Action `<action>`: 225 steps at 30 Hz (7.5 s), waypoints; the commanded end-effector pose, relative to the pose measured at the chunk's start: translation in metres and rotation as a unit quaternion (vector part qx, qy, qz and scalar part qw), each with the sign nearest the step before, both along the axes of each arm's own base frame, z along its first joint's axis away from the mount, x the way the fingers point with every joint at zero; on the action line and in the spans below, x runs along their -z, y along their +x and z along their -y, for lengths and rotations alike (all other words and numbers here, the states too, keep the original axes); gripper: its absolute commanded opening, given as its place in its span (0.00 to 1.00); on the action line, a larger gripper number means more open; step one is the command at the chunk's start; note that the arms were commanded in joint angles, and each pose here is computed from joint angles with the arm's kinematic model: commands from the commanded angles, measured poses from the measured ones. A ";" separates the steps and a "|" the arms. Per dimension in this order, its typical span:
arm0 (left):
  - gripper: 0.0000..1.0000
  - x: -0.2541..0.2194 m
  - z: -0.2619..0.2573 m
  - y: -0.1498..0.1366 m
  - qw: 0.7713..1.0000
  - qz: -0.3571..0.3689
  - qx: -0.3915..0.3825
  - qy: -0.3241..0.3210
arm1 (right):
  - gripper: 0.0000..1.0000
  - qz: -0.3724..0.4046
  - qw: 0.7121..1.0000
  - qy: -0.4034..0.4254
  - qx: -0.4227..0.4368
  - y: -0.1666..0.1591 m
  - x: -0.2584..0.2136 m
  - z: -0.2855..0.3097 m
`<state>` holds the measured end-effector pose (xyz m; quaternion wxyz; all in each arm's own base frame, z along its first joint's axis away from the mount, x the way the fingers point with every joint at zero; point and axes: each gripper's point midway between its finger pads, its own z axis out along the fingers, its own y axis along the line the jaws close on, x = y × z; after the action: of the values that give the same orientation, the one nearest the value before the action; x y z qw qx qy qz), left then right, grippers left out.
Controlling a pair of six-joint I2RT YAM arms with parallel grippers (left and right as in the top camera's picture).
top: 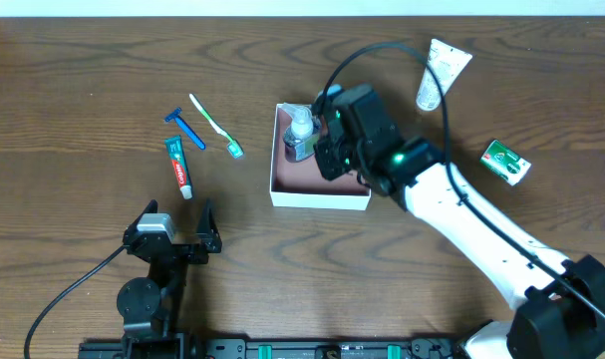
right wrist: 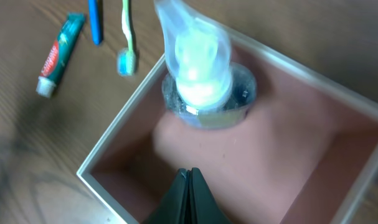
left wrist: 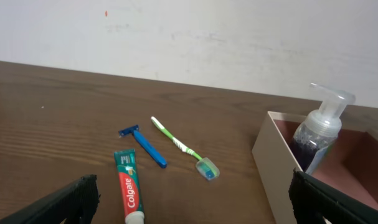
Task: Pack container
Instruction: 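Lower the soap bottle into the box's back-left corner with the right gripper, then open the right gripper and withdraw it from the box, then move the right gripper to the white Pantene tube and grasp it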
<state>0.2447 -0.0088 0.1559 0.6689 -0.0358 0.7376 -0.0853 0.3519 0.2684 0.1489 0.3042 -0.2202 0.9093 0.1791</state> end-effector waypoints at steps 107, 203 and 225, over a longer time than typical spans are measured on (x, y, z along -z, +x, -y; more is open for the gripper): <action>0.98 0.015 0.000 -0.001 1.000 -0.023 0.002 0.006 | 0.01 0.116 0.993 0.003 0.015 0.063 0.069 -0.045; 0.98 0.015 0.000 -0.001 1.000 -0.023 0.002 0.006 | 0.01 -0.062 0.973 -0.120 0.188 0.022 0.061 0.097; 0.98 0.015 0.000 -0.001 1.000 -0.023 0.002 0.006 | 0.78 0.077 0.971 -0.077 0.212 0.088 -0.068 0.138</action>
<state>0.2447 -0.0088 0.1560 0.6690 -0.0358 0.7375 -0.0853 0.4273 0.1590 0.1953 0.3579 -0.0631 0.9303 0.0495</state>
